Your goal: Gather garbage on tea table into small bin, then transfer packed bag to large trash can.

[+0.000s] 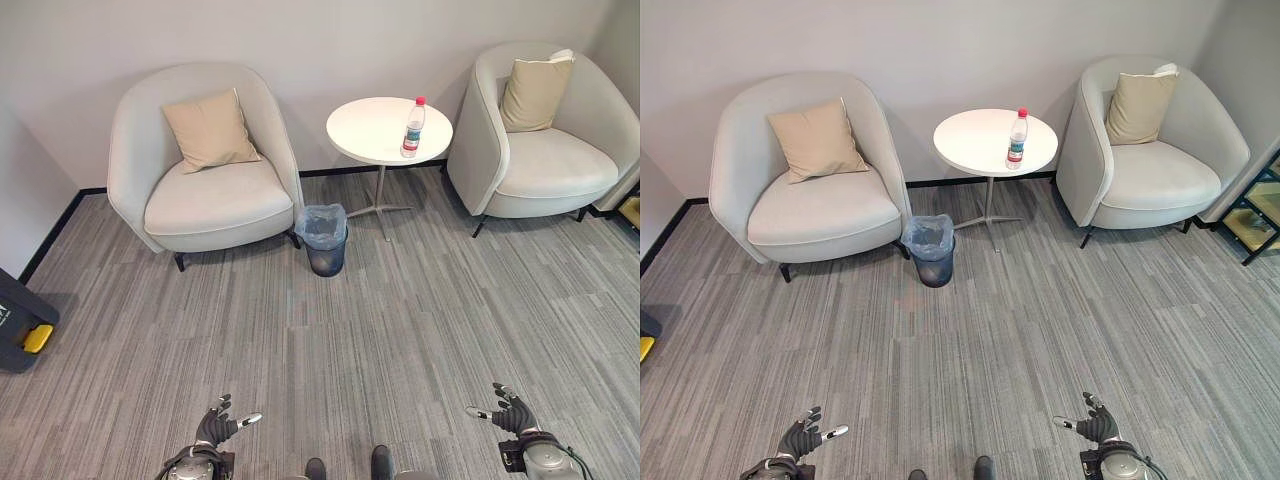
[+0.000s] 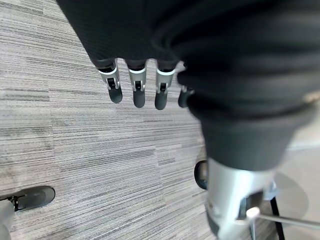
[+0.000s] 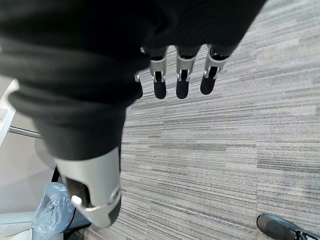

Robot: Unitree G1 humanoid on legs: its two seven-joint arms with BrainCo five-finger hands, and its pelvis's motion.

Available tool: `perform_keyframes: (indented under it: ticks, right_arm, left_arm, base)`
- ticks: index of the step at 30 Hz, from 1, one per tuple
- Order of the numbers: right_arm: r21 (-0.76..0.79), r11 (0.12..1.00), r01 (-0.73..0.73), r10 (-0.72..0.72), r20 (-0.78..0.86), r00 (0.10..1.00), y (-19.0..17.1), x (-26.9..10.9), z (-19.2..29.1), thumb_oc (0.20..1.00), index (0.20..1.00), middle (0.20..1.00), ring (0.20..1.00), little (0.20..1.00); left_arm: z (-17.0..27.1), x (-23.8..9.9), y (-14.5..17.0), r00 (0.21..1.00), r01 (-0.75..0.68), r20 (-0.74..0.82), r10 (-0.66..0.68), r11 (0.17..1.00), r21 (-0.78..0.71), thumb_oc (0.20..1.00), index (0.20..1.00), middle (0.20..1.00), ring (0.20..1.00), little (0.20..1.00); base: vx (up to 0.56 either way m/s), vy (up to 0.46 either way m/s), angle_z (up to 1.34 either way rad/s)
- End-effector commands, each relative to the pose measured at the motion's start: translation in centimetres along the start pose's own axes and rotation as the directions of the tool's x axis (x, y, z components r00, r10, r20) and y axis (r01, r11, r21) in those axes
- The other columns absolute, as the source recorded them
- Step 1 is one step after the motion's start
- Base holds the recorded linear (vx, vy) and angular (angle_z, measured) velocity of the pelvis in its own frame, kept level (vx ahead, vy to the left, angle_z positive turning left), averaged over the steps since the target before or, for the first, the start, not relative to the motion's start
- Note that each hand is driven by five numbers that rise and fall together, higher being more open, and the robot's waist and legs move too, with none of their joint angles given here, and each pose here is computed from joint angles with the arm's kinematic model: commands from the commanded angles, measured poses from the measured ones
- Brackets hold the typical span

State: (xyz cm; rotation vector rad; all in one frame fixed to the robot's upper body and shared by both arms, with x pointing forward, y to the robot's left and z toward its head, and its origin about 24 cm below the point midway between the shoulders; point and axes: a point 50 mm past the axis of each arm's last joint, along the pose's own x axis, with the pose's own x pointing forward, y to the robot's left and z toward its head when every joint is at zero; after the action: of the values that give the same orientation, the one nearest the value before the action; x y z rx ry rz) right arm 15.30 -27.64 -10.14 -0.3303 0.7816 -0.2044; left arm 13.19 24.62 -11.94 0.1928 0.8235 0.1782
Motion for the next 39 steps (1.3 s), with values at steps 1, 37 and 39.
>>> perform_keyframes:
  ticks: [1,37,39]
  right_arm:
    - [0.046,0.999,0.022,-0.025,0.060,0.998,0.1,0.8,1.9,1.000,1.000,1.000,1.000,1.000]
    - [0.072,0.995,0.063,-0.072,0.128,0.989,-0.8,1.1,3.9,1.000,1.000,1.000,1.000,1.000]
    - [0.083,0.994,0.074,-0.085,0.144,0.986,-1.2,1.0,4.2,1.000,1.000,1.000,1.000,1.000]
  left_arm:
    - [2.1,0.7,1.4,0.996,-0.048,0.074,0.050,0.998,-0.026,1.000,1.000,1.000,1.000,1.000]
    - [4.6,1.3,1.0,0.987,-0.052,0.151,0.061,0.997,-0.060,1.000,1.000,1.000,1.000,1.000]
    - [5.1,1.4,0.5,0.986,-0.028,0.164,0.037,0.998,-0.054,1.000,1.000,1.000,1.000,1.000]
  base:
    - [0.00,0.000,0.00]
    - [0.11,-0.037,-0.04]
    - [0.16,-0.315,0.42]
